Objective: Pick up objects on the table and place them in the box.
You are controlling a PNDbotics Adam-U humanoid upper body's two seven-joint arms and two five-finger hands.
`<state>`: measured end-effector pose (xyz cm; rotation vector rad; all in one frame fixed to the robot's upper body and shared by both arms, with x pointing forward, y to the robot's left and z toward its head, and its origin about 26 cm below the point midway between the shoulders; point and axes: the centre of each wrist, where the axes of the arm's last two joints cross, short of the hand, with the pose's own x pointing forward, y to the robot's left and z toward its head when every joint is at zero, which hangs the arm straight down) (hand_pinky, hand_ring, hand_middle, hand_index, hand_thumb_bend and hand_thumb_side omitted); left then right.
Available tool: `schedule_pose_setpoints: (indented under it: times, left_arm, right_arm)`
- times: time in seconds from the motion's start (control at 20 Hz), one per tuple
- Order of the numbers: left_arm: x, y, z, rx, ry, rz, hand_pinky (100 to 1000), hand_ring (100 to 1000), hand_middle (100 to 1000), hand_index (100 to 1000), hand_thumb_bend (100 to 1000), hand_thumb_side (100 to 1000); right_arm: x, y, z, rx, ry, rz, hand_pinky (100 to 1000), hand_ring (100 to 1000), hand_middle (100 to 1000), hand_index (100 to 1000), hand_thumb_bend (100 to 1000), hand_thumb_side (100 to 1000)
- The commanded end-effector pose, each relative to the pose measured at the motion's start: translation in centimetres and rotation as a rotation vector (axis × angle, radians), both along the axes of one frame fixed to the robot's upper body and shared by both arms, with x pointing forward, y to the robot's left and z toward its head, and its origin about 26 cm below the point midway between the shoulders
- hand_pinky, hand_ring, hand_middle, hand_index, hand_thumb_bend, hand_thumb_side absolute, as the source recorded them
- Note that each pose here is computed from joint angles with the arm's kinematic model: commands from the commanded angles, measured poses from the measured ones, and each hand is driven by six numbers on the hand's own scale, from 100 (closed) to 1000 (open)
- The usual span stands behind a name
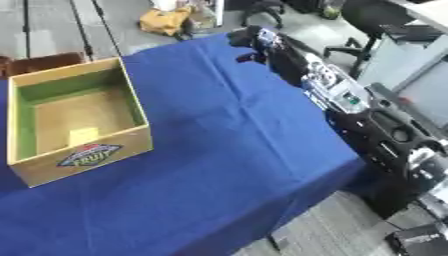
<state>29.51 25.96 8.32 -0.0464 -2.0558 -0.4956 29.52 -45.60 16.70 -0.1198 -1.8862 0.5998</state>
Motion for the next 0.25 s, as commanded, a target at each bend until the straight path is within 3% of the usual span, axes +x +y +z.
schedule_pose_setpoints:
  times: [0.05,0.25]
  left_arm:
    - [-0.1,0.4,0.3,0.000,-0.014,0.021,444,670,446,689,676,825]
    - [-0.3,0.7,0.0,-0.004,-0.003,0.043,444,670,446,689,675,824]
  right_arm:
    - [-0.6,0.8,1.9,-0.085,-0.052,0.044,848,999,897,780,100,932]
    - [-2.6,3.5,1.3,-0.120,-0.093,0.101,840,986,885,776,100,918]
